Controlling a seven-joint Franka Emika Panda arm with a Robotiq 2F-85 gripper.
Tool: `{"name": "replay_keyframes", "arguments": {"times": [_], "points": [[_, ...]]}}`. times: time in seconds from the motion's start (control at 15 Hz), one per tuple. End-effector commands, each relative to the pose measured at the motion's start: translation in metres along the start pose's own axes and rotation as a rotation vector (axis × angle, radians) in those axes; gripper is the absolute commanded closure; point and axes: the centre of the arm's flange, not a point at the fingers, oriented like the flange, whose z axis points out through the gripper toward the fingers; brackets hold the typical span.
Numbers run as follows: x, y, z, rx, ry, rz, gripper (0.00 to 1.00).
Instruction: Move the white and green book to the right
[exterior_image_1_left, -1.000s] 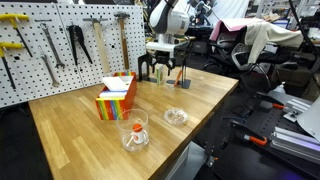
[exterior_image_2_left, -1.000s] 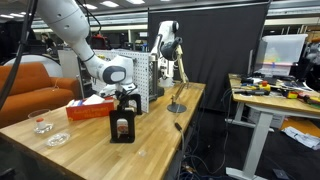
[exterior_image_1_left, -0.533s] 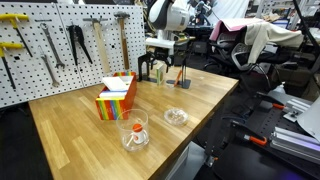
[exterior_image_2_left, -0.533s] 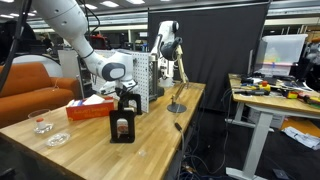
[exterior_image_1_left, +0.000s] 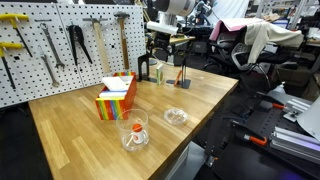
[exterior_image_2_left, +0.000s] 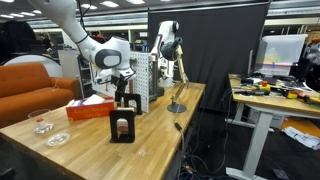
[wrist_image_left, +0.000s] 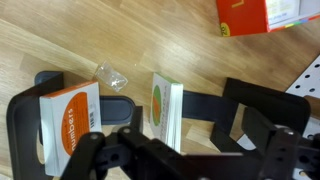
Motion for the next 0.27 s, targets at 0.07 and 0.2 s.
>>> {"name": "replay_keyframes", "arguments": {"times": [0.07, 0.2], "points": [[-0.0004, 0.0008, 0.0034, -0.005, -0.003, 0.000, 0.00], [-0.0003, 0.0021, 0.0098, -0.012, -0.007, 0.001, 0.00]]}}
